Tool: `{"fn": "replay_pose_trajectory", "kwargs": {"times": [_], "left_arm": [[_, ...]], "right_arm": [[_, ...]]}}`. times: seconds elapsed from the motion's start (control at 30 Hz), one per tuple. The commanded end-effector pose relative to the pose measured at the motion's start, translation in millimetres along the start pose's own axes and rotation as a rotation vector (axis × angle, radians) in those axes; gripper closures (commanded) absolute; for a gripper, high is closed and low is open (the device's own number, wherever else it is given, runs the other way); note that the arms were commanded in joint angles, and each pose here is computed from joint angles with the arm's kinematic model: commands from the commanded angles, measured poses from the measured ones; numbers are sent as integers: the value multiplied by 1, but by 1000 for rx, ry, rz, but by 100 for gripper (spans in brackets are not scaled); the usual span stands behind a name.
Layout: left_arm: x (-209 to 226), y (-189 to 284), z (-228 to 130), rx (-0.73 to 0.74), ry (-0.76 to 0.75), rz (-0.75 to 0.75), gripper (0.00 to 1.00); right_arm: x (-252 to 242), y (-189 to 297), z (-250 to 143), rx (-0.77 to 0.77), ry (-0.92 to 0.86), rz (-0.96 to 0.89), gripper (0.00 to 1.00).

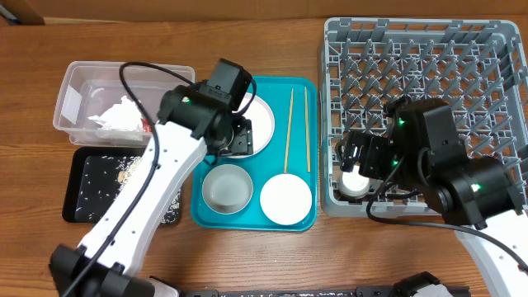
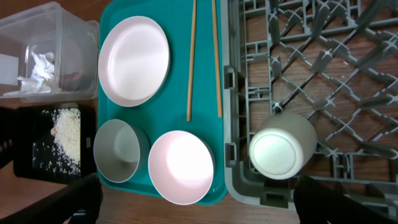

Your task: Sort waste into correct bins and load items into the dishwasher

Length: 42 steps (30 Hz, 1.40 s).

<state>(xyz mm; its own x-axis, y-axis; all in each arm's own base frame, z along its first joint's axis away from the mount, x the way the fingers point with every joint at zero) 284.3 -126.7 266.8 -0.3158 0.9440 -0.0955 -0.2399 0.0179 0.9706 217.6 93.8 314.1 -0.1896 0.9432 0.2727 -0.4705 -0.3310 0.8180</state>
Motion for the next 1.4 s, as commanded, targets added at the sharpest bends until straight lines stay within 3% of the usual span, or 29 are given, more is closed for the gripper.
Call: {"fn": "replay_pose_trajectory", "kwargs": {"times": [0.0,0.1,0.23,0.33,0.43,0.5,0.53,0.8,1.17,1.37], "left_arm": [[4,6,0,-17,-51,22,32],[6,8,-2,-7,-50,26,41],[17,38,-8,-83,-35,-24,41],[40,78,-15,-237,-13,-47,39],[62,117,-29,-370,-30,-121,25],[76,138,-41,-434,-48,-169,12],[82,146,-46,-457,-48,-187,0],[111,178,-74,-562,-23,-300,0],[117,181,-77,-577,-5,-301,0],[132,177,-72,-744,21,-299,0]], "right_arm": [[3,4,3,-23,29,14,1],[3,4,3,-21,31,13,1],[2,11,2,-48,33,-2,3],[-4,31,1,-148,34,-67,3],[-6,55,-1,-266,39,-85,0],[-3,70,-1,-341,45,-64,0],[-3,75,-2,-367,46,-57,0],[-3,82,-4,-391,49,-51,0],[-4,71,-3,-337,45,-66,0],[-4,63,0,-310,43,-74,0]]}}
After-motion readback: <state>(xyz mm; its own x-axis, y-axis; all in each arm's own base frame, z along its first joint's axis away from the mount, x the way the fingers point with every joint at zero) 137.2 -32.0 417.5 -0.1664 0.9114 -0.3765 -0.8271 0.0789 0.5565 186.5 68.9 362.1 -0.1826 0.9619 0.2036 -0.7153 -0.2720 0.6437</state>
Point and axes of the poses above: each gripper's point midway between its finger pads, its own y axis back along the fingers, its own x axis along the line the jaws close on, z = x × y, the point moved 8 cm from there along y, back along the fingers, and after that the axes turned 15 degrees about y, right-handed, at the moved point
